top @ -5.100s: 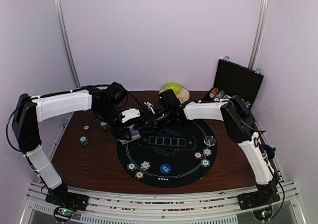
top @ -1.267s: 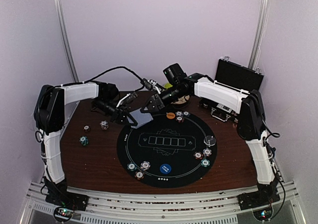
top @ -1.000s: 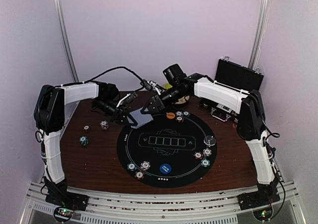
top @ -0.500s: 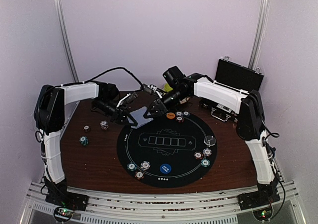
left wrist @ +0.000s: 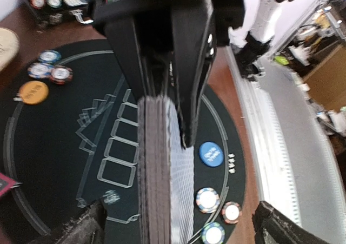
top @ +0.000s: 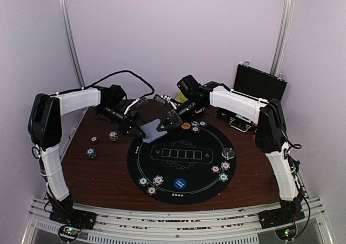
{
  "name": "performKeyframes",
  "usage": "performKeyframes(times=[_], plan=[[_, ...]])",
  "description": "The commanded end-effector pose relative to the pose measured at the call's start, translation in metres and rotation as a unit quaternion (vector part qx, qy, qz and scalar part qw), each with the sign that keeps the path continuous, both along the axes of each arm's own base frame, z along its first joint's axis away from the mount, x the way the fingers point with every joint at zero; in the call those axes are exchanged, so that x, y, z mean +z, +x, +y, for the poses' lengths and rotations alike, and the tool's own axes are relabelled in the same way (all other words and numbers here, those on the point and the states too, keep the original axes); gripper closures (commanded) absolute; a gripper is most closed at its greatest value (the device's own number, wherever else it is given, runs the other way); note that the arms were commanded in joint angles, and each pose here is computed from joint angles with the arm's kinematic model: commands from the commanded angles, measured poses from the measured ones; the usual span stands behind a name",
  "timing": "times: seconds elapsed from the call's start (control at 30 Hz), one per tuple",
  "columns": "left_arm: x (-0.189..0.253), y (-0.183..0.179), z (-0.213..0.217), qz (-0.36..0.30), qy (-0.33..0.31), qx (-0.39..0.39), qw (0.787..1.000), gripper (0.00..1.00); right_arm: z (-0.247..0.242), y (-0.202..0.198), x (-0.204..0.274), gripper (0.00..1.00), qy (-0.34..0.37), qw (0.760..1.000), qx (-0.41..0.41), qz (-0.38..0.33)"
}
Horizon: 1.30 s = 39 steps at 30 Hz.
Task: Distribute texas hold em gaming equipment
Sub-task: Pass from the left arm to the right, then pass from the right arm to the left
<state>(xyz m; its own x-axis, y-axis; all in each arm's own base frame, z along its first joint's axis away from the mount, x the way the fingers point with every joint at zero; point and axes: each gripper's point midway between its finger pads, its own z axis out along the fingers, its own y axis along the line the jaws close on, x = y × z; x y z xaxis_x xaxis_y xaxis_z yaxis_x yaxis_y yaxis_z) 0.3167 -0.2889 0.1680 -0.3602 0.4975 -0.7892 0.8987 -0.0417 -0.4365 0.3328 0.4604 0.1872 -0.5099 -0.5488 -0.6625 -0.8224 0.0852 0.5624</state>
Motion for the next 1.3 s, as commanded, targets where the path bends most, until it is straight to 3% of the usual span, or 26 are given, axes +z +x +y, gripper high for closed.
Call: performKeyframes(times=[0.0, 0.2, 0.5, 0.83, 1.1, 1.27], plan=[[0.047, 0.037, 0.013, -0.159, 0.042, 0.084, 0.983, 0.02, 0.003, 0.004, 0.005, 1.00, 0.015, 0.999, -0.019, 0.026], [0.048, 0.075, 0.029, -0.333, 0.179, 0.187, 0.907, 0.02, 0.008, 0.015, 0.006, 1.00, 0.046, 0.992, -0.058, 0.098], [-0.006, 0.040, -0.014, -0.399, 0.284, 0.130, 0.862, 0.02, 0.003, 0.020, 0.008, 1.00, 0.072, 0.981, -0.084, 0.157], [-0.041, 0.041, -0.018, -0.389, 0.327, 0.119, 0.853, 0.02, -0.004, 0.017, 0.014, 1.00, 0.094, 0.975, -0.077, 0.187], [-0.051, 0.040, -0.025, -0.377, 0.317, 0.115, 0.862, 0.02, -0.004, 0.018, 0.011, 1.00, 0.097, 0.972, -0.079, 0.201], [-0.048, 0.036, -0.030, -0.371, 0.302, 0.109, 0.871, 0.11, -0.004, 0.021, 0.003, 1.00, 0.093, 0.971, -0.085, 0.204]])
